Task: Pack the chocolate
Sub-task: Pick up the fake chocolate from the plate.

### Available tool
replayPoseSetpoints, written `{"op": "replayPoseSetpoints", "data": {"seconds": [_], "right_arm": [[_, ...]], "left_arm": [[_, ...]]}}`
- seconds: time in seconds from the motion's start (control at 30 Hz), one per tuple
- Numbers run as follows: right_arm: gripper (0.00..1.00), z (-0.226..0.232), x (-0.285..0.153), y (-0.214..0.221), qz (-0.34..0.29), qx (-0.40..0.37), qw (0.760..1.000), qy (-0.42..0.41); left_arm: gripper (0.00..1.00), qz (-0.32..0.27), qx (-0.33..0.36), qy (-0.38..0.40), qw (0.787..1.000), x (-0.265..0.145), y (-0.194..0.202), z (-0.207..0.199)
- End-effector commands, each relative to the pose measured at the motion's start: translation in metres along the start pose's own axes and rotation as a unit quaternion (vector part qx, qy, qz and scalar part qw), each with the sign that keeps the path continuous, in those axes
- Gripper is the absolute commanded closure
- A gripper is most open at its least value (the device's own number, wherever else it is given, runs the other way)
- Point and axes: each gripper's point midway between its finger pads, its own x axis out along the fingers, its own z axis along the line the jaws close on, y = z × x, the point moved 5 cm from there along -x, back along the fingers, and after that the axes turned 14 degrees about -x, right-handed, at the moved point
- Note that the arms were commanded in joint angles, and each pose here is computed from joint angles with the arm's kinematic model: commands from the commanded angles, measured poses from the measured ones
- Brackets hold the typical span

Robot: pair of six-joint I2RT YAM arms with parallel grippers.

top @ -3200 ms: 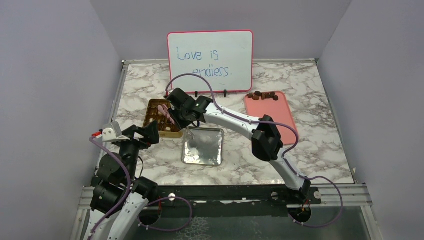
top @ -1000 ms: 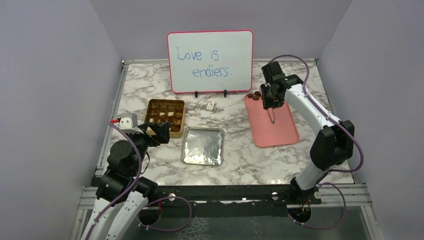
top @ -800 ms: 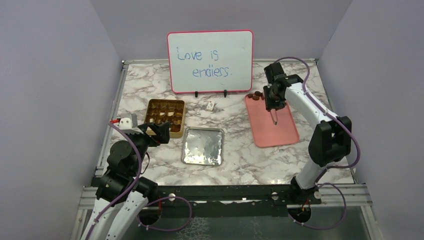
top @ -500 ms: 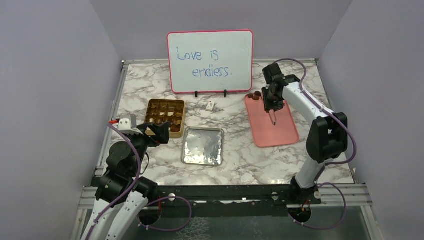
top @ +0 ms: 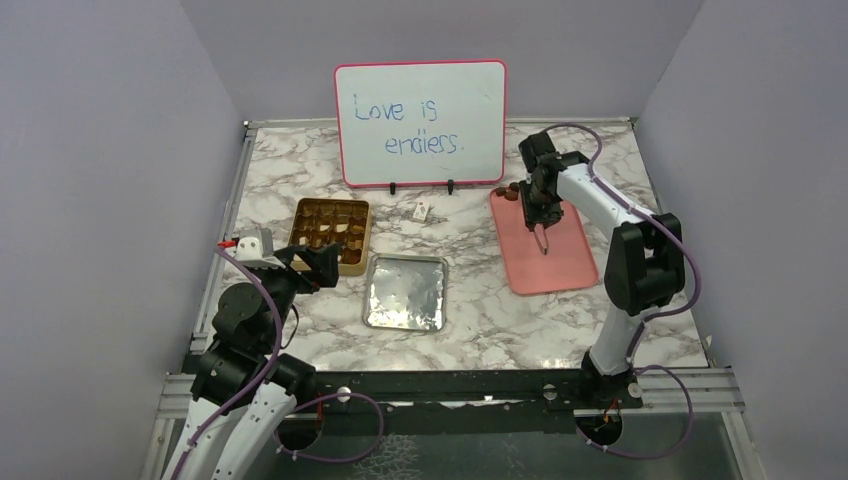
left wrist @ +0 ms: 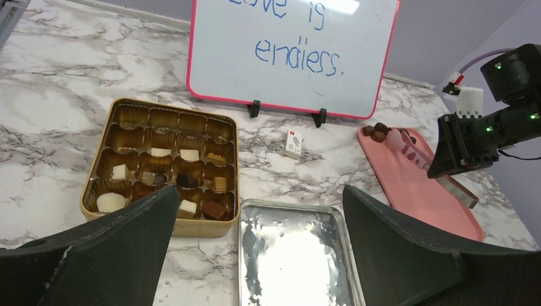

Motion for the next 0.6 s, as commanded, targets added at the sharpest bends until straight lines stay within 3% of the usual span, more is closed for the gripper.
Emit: {"op": "replayPoseSetpoints", "data": {"seconds": [0.0,0.33,0.57], "right_arm": [[0.64,-0.003,0.006,-0.01,-0.013,0.001,1.0,0.0],[0.65,-0.002,0.015,-0.014,-0.011,-0.002,1.0,-0.005],[0.7,-0.002,0.016,-0.012,-0.011,-0.007,1.0,-0.008]], "left_arm": [[0.01,-0.009,0.003,0.011,1.0,0.001,-0.003,-0.002],[0.01,-0.011,0.003,0.012,1.0,0.0,-0.003,-0.002],[0.01,-0.011,0.004,0.012,1.0,0.001,-0.003,-0.002]]}}
